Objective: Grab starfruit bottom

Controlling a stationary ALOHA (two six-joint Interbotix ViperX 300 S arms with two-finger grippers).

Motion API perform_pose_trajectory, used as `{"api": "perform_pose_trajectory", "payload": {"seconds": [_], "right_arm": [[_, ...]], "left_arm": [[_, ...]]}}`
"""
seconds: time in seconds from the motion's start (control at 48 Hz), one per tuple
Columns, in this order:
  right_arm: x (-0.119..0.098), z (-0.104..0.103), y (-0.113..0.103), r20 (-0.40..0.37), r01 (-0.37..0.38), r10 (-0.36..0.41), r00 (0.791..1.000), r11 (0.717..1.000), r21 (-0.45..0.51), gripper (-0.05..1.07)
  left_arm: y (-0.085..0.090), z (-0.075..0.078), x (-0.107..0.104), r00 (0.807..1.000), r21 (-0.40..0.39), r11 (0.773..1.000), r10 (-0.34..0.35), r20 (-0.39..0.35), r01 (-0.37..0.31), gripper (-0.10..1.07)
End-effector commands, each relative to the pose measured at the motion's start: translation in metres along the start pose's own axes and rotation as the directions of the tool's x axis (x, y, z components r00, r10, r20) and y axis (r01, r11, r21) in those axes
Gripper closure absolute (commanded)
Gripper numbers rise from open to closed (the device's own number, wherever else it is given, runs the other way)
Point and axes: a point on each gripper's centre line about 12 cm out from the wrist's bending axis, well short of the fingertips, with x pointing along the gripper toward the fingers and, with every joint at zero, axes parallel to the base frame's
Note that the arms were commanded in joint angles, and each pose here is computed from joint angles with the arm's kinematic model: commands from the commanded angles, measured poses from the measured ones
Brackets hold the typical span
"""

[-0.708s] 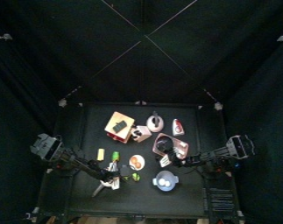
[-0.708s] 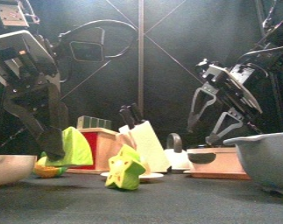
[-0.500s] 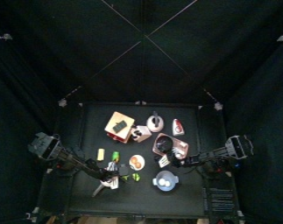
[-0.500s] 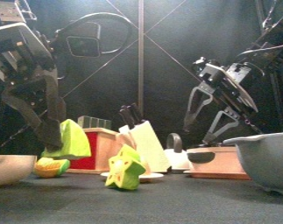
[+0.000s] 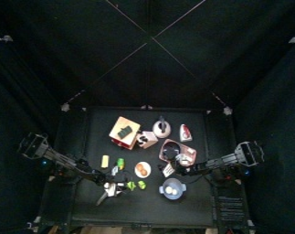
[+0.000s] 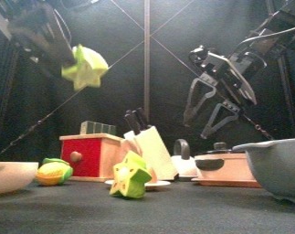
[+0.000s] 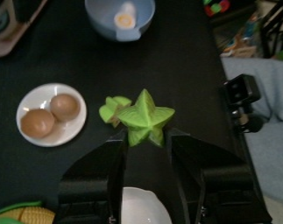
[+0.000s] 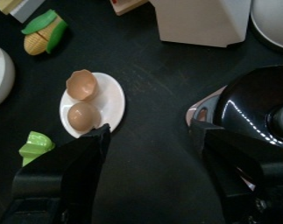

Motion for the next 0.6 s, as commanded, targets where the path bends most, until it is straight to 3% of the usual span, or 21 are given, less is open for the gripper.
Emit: {"api": "perform_pose_trajectory", "payload": {"seconds": [0.0, 0.104, 0.312, 0.417, 0.583], "right_arm": [[-0.006, 0.010, 0.005, 0.005, 0.015, -0.015, 1.000, 1.000, 0.009, 0.02], [-0.009, 0.011, 0.009, -0.003, 0.032, -0.032, 0.999, 0.998, -0.048, 0.02], [-0.017, 0.016, 0.034, 0.020, -0.009, 0.014, 1.000, 0.973, -0.229, 0.02], [-0.015, 0.013, 0.050, 0.022, -0.035, 0.044, 0.999, 0.948, -0.316, 0.02], [-0.007, 0.002, 0.083, 0.017, -0.082, 0.100, 0.995, 0.892, -0.444, 0.02]], "left_arm": [[0.006, 0.012, -0.018, 0.996, 0.013, 0.999, -0.032, 0.085, 0.031, 0.33], [0.018, 0.010, -0.034, 0.987, -0.001, 0.998, -0.066, 0.148, 0.067, 0.32], [0.046, -0.003, -0.061, 0.960, -0.047, 0.993, -0.094, 0.265, 0.110, 0.32], [0.054, -0.014, -0.071, 0.949, -0.039, 0.993, -0.098, 0.300, 0.115, 0.32], [0.056, -0.030, -0.073, 0.953, 0.039, 0.995, -0.095, 0.288, 0.088, 0.32]]}}
